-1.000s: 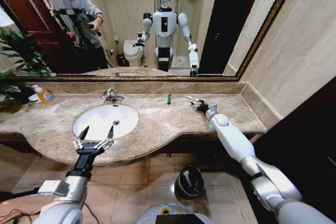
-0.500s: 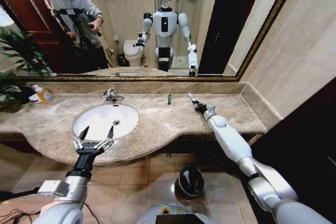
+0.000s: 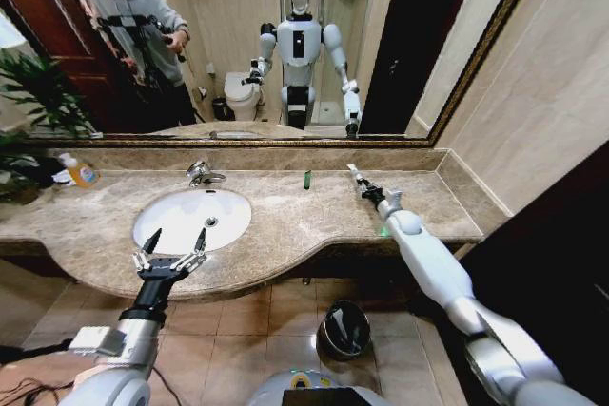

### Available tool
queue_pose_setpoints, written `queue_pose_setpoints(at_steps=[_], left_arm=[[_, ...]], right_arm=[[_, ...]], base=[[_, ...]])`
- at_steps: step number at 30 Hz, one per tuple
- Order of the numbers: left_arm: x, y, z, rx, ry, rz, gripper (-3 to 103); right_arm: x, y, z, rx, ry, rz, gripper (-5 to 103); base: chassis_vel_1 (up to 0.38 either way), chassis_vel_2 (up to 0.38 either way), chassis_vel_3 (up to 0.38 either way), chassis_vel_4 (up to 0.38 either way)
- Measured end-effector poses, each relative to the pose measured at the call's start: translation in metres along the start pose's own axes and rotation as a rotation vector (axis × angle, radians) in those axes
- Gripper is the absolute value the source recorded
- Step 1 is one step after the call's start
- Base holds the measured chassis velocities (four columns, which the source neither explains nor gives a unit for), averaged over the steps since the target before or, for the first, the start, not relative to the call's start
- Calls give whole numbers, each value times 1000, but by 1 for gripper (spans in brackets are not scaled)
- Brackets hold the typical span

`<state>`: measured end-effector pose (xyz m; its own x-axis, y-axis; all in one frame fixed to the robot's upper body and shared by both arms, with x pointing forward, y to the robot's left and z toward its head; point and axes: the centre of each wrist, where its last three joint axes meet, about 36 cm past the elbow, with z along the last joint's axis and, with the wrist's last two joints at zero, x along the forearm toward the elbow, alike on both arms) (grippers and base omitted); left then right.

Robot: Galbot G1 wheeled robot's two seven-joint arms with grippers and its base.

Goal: Pick up the trash from the sink and place it in the trash bin.

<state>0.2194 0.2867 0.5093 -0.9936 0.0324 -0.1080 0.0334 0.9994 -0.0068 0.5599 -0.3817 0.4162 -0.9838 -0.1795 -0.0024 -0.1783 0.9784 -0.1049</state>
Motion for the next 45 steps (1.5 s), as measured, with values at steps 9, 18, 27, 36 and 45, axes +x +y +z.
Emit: queue_pose_setpoints(at_steps=[9,18,27,36,45], left_arm=[[0,0,0,0,0,0,100],[0,0,0,0,0,0,100],[0,0,0,0,0,0,100],[0,0,0,0,0,0,100],[0,0,0,0,0,0,100]], right_arm=[[108,-1,26,22,-235,-20,18],[267,53,113,-39,-326,-29,18],[395,66,216,-8,-12,-120,18],[392,72,268,171,310,-320,18],[347,92,305,292,531,-437,18]], base=[[0,0,0,0],[0,0,0,0],[0,0,0,0],[0,0,0,0],[0,0,0,0]])
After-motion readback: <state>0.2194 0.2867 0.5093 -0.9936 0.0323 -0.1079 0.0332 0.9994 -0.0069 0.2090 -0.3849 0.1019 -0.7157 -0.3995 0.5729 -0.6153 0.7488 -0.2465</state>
